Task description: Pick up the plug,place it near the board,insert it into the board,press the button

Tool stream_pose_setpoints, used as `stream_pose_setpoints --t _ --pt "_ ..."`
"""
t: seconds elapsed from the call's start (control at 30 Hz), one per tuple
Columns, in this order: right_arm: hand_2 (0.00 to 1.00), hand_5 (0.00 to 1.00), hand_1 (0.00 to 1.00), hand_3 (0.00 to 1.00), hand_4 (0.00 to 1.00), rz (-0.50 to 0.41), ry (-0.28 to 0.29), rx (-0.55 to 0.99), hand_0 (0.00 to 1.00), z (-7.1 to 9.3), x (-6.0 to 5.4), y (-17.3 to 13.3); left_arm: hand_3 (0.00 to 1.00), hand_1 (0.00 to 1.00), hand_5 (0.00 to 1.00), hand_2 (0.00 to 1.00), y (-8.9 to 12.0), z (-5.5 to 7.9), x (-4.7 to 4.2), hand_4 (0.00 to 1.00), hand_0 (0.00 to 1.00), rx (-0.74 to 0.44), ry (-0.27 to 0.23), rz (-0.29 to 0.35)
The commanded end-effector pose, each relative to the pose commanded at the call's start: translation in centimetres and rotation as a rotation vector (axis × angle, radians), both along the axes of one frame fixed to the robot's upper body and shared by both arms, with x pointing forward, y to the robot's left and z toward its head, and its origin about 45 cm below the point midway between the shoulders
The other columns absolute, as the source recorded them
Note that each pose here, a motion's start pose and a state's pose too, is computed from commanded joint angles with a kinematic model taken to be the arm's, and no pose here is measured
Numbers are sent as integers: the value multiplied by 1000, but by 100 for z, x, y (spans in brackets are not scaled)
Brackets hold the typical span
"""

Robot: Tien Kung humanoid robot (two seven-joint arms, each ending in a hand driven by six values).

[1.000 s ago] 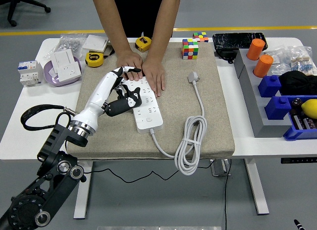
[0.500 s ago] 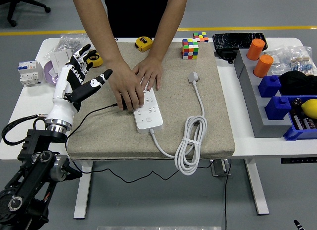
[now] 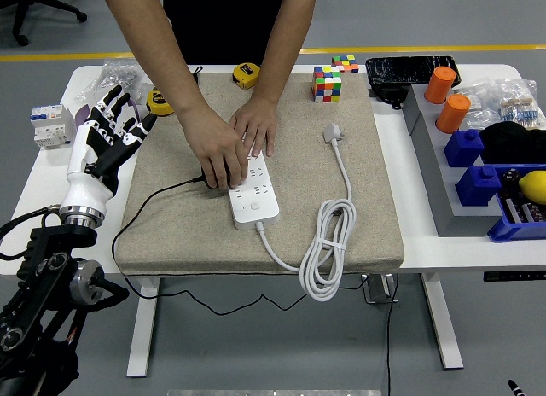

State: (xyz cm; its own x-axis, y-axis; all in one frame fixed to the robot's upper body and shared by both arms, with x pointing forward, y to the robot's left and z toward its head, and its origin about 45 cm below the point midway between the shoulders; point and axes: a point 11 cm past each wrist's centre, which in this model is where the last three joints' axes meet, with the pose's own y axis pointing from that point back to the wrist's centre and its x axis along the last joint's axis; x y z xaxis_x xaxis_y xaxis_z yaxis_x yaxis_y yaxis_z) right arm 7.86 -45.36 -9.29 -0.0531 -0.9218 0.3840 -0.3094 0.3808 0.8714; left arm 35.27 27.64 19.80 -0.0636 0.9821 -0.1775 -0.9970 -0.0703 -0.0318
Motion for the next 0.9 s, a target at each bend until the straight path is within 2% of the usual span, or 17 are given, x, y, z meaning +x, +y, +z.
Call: stream_pose_setpoints --t 0.33,0.9 --pt "779 998 845 789 998 -4 -9 0 947 8 36 -2 926 965 223 946 62 33 27 971 935 12 -8 13" --pt "780 998 845 789 998 -9 -11 2 947 3 34 9 931 958 225 943 46 18 34 969 936 18 -4 8"
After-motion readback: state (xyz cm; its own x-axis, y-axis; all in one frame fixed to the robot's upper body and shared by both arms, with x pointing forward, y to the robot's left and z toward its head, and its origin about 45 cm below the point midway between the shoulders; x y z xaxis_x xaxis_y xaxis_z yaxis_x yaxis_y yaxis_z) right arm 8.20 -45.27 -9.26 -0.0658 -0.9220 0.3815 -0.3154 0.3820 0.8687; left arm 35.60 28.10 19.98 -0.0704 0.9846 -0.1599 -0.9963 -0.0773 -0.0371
